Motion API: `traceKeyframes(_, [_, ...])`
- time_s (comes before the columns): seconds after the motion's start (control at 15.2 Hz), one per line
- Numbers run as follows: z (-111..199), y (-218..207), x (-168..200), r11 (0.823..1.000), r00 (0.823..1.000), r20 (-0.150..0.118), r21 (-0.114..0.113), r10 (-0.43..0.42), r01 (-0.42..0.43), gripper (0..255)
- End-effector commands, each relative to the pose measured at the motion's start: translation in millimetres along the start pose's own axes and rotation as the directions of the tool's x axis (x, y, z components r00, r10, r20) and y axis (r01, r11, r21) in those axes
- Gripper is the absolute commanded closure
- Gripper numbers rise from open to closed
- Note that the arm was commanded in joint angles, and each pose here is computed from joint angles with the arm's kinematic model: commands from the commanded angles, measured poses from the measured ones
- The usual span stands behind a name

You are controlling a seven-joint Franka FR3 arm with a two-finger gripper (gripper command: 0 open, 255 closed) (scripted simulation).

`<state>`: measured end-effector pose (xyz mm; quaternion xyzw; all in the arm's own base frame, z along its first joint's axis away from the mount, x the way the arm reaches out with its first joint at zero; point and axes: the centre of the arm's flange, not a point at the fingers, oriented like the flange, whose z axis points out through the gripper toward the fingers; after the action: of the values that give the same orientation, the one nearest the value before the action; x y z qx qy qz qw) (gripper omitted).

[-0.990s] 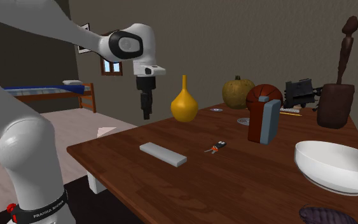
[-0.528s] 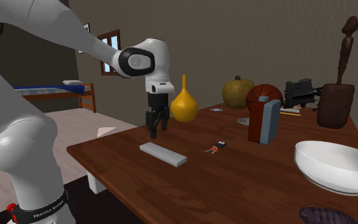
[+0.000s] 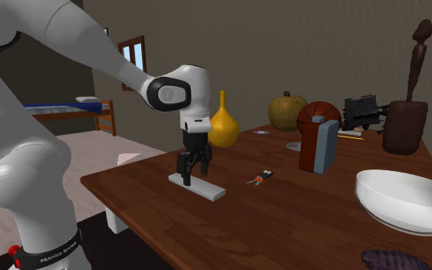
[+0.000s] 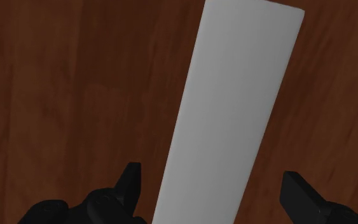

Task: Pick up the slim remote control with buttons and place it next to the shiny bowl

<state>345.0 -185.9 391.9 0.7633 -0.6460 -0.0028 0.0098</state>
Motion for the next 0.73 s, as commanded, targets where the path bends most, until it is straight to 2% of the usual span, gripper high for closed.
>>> traceKeyframes(0.0, [11.6, 1.1, 0.1, 1.0, 1.0, 0.0, 0.0, 0.001, -0.001, 0])
traceKeyframes(0.59, [14.5, 1.1, 0.1, 1.0, 1.0, 0.0, 0.0, 0.001, -0.001, 0])
traceKeyframes(0.66, [14.5, 1.1, 0.1, 1.0, 1.0, 0.0, 0.0, 0.001, -0.001, 255])
